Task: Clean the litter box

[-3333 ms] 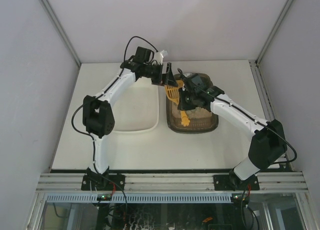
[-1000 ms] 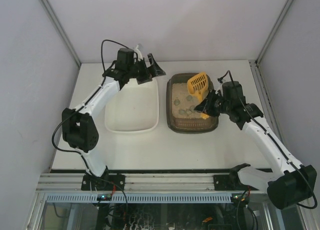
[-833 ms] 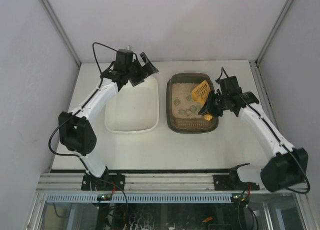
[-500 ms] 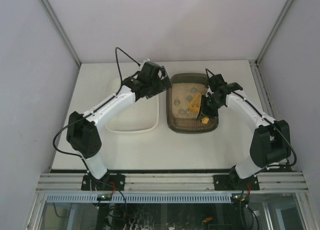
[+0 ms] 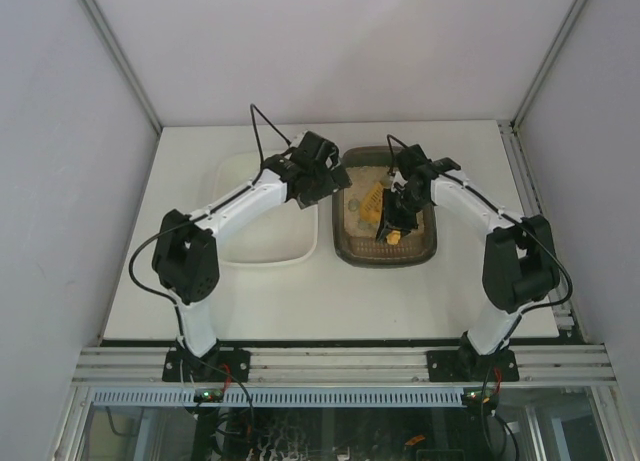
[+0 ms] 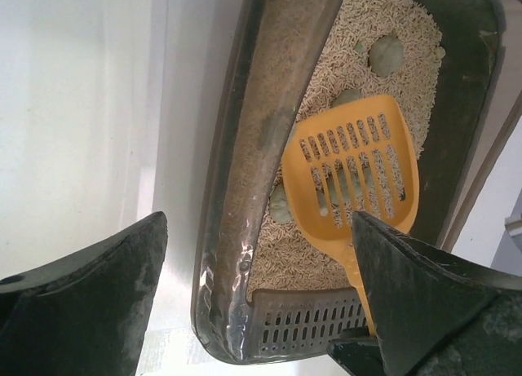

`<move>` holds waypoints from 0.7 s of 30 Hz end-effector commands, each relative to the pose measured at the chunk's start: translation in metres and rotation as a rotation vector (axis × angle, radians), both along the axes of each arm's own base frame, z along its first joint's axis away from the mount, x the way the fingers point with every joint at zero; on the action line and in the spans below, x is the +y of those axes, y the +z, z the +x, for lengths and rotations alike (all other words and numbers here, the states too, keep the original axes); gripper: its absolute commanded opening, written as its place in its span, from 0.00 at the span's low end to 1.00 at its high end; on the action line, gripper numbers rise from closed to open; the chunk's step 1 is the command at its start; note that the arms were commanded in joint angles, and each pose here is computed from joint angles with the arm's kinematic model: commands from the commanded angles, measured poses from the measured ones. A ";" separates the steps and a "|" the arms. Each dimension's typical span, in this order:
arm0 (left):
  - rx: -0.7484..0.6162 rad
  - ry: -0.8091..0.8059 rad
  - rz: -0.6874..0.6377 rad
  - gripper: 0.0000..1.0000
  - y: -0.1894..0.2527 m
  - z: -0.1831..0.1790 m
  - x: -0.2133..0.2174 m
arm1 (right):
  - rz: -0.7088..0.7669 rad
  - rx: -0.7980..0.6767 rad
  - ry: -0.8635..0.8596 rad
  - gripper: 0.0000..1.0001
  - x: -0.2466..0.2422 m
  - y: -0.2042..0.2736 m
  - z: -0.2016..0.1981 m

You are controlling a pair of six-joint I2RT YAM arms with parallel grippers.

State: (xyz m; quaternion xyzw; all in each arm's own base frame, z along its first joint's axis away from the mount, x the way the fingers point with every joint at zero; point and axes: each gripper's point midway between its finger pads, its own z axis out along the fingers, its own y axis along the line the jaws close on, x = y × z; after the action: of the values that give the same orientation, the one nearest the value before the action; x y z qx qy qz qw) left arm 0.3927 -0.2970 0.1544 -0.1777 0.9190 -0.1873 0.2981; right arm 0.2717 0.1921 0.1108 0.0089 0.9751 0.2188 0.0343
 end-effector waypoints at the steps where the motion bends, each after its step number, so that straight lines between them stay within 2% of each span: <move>1: -0.027 -0.010 -0.070 0.97 0.024 0.009 -0.013 | 0.080 -0.043 0.029 0.00 0.021 0.009 0.018; 7: -0.027 0.006 -0.081 0.97 0.028 0.013 -0.004 | 0.147 -0.027 0.043 0.00 0.040 0.004 0.025; 13: -0.055 0.039 -0.087 0.95 0.039 0.025 0.021 | 0.274 -0.045 0.033 0.00 0.056 0.010 0.036; 17: -0.106 0.026 -0.034 0.94 0.058 0.034 0.054 | 0.313 -0.086 -0.009 0.00 0.045 0.020 0.043; 21: -0.158 0.008 0.100 0.93 0.077 0.033 0.107 | 0.417 -0.119 -0.057 0.00 0.029 0.038 0.038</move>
State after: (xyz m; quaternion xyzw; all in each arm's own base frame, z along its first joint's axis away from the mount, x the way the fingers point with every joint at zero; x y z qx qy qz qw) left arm 0.4228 -0.2324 0.1610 -0.1975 0.9179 -0.1669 0.3010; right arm 0.3014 0.2231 0.1023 0.0356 0.9408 0.3356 0.0321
